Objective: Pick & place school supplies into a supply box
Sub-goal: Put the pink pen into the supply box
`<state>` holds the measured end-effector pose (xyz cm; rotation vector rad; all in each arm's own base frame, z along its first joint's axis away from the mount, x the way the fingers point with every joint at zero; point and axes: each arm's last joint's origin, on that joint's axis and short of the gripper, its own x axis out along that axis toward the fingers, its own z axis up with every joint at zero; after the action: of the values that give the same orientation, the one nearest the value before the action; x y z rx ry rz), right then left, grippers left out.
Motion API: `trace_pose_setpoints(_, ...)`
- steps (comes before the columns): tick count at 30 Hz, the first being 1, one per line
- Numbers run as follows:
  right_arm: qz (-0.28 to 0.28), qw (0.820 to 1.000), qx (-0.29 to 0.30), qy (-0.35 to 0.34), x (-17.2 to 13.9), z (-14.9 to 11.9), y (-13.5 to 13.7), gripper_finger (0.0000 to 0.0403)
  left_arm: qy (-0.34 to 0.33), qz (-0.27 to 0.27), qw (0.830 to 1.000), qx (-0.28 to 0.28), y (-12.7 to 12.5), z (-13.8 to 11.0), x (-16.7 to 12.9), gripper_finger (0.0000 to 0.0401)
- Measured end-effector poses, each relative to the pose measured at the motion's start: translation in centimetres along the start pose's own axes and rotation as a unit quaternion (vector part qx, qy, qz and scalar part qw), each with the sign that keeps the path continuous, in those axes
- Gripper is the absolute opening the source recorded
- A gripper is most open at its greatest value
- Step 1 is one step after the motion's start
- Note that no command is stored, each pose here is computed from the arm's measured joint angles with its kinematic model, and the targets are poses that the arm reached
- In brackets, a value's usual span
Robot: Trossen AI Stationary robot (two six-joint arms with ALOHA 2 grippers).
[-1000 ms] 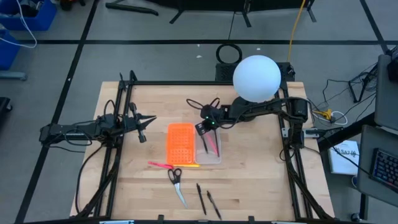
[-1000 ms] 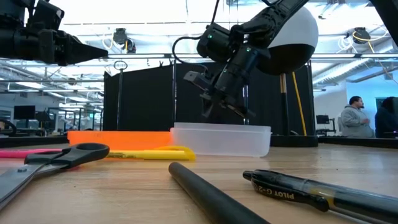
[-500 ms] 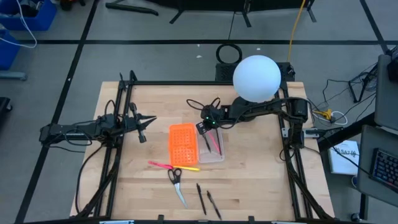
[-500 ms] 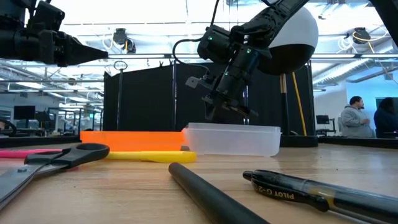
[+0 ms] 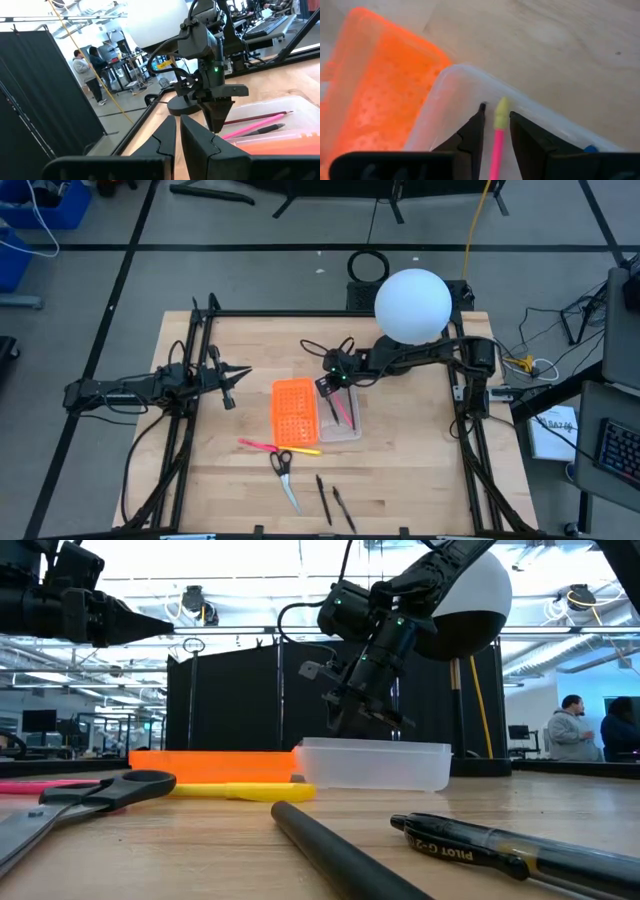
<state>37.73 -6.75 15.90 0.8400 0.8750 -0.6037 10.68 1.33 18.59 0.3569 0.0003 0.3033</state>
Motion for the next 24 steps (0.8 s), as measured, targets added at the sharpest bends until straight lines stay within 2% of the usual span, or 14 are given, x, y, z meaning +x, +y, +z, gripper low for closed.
trace_pose_setpoints(5,0.036,0.999,-0.022,-0.009,-2.2,0.4,0.8,0.0089,0.0,0.0,1.0,0.0,0.0,0.0,0.0,0.0035)
trace_pose_setpoints(9,0.076,0.992,-0.085,-0.045,-5.5,0.7,2.0,0.0088,0.0,-0.001,1.0,0.0,0.0,0.0,0.0,0.0035)
trace_pose_setpoints(12,0.115,0.974,-0.172,-0.088,-8.6,0.3,3.5,0.0086,-0.001,-0.001,1.0,-0.001,0.0,0.0,0.0,0.0035)
trace_pose_setpoints(15,0.121,0.953,-0.244,-0.134,-11.3,-0.8,4.8,0.0072,-0.001,-0.001,1.0,-0.01,0.0,0.0,0.0,0.0035)
trace_pose_setpoints(21,0.125,0.934,-0.292,-0.166,-15.3,-2.3,5.1,0.0012,-0.003,-0.005,1.0,-0.014,0.0,0.0,0.0,0.0035)
trace_pose_setpoints(24,0.143,0.911,-0.341,-0.182,-15.9,-4.0,4.7,0.0006,-0.002,-0.005,1.0,-0.017,0.0,0.0,0.0,0.0035)
